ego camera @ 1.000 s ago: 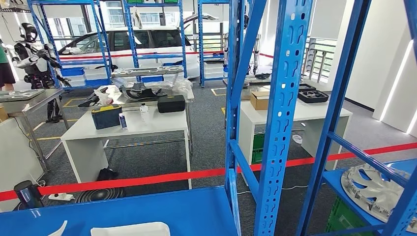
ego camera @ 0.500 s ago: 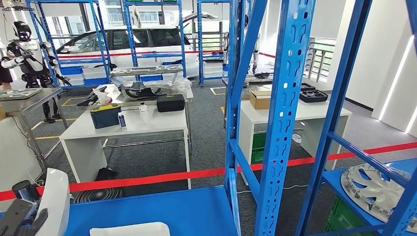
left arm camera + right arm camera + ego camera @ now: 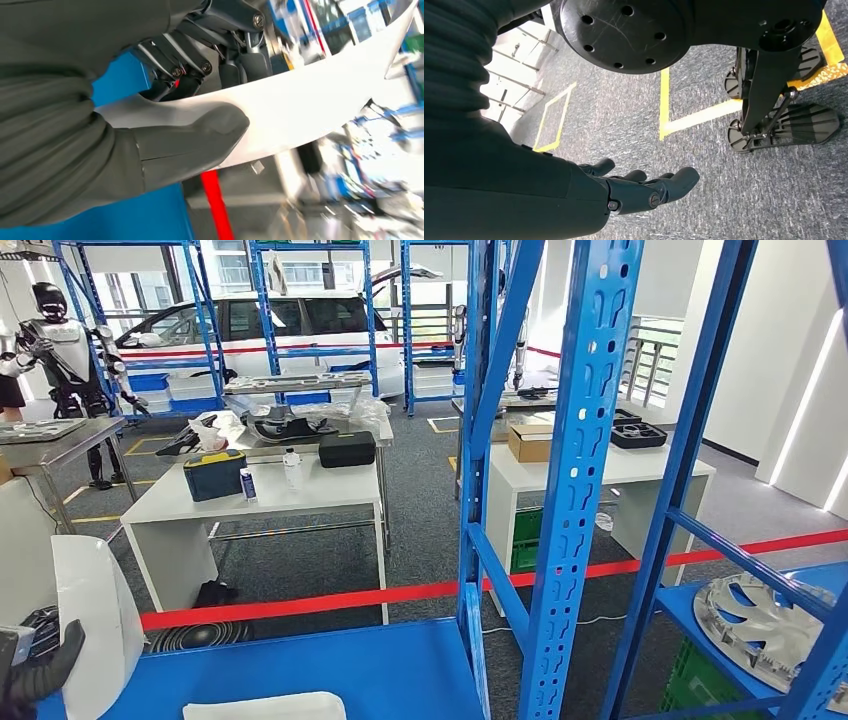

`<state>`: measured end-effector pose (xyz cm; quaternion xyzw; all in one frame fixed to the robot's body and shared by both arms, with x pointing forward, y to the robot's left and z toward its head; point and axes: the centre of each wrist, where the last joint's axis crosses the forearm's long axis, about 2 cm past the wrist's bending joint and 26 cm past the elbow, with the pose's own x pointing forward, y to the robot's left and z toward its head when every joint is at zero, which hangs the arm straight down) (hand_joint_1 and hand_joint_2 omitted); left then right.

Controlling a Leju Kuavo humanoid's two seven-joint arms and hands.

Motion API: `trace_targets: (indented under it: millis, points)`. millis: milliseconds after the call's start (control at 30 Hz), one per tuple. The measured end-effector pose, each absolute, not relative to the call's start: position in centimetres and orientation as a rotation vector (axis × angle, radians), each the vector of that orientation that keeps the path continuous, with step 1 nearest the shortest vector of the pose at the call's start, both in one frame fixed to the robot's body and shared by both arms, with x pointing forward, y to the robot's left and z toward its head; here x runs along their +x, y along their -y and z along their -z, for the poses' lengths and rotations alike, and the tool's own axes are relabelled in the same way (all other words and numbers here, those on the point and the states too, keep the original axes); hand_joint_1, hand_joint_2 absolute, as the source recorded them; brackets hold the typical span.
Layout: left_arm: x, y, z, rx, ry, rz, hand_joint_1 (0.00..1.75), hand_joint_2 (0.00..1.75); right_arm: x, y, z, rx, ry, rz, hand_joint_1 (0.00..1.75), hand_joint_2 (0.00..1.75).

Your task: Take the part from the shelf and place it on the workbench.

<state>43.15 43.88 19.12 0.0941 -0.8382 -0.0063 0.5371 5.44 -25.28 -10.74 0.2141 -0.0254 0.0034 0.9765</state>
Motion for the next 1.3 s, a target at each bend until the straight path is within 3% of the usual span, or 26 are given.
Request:
trace_targets:
  millis: [300, 433, 600, 1033, 1300]
  points:
    - [42.2, -42.0, -19.6, -0.622, 2.001, -0.276, 1.75, 1.75, 5.3, 25.2, 10.8, 0.435, 0.050, 0.005, 0.00, 1.75]
    - [41.0, -40.2, -19.3, -0.827, 1.982, -0.307, 1.75, 1.75, 5.1, 25.2, 10.8, 0.437, 0.045, 0.026, 0.00, 1.75]
    - [39.5, -37.8, -18.7, -0.902, 1.963, -0.286, 1.75, 1.75, 4.7, 25.2, 10.8, 0.438, 0.040, 0.039, 0.00, 1.75]
    - [38.6, -37.1, -19.0, -0.961, 1.985, -0.261, 1.75, 1.75, 4.9, 25.2, 10.8, 0.438, 0.041, 0.040, 0.00, 1.75]
    - [35.9, -36.1, -18.9, -1.097, 1.982, -0.236, 1.75, 1.75, 4.7, 25.2, 10.8, 0.436, 0.053, 0.027, 0.00, 1.75]
